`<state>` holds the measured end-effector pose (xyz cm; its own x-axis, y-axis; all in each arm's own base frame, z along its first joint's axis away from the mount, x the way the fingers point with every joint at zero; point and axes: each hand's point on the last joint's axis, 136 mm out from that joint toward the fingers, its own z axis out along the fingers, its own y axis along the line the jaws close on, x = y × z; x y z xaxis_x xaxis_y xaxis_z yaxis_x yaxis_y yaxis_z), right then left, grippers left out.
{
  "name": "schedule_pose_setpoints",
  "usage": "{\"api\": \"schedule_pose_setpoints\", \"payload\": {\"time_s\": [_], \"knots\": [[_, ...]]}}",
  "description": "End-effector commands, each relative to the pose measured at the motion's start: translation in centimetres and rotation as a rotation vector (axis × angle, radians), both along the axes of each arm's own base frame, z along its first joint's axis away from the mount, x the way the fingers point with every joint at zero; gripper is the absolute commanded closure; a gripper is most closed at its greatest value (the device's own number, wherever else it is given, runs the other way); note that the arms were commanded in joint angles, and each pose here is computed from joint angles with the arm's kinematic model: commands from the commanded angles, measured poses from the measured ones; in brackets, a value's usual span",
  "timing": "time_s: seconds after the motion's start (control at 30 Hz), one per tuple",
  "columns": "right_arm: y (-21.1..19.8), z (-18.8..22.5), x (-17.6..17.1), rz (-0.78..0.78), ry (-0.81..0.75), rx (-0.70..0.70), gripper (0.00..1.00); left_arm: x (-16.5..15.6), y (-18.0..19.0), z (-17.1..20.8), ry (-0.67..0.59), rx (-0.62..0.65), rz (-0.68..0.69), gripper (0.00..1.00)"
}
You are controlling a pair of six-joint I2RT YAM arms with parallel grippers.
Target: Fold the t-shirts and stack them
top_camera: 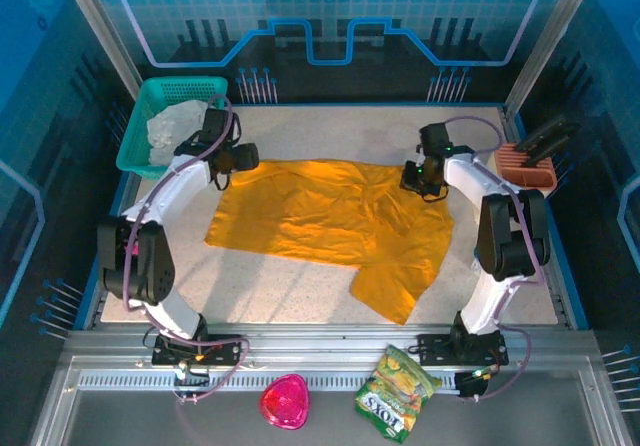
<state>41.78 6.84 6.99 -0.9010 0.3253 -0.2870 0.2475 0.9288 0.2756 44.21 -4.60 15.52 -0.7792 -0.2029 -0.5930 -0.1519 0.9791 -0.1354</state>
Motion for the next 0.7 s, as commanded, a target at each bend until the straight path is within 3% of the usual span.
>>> {"api": "schedule_pose_setpoints", "payload": {"time_s": [0.0,0.17,0.47,0.67], "knots": [[-3.2,-1.4,0.8,-0.036,0.06,-0.067,0.8,-0.1,0.4,-0.6,0.038,-0.002,0.06,0.42],[-5.6,-3.4,1.8,-0.087,0.133,-0.098,0.82,-1.3,-0.7,-1.6,0.098,-0.012,0.047,0.46],[-8.7,-5.5,4.8,-0.141,0.201,-0.114,0.88,-9.0,-4.1,-8.6,0.343,-0.1,0.074,0.47],[-10.0,-7.1,7.5,-0.139,0.223,-0.096,0.9,-12.6,-6.2,-11.7,0.392,-0.106,0.095,0.47]]}}
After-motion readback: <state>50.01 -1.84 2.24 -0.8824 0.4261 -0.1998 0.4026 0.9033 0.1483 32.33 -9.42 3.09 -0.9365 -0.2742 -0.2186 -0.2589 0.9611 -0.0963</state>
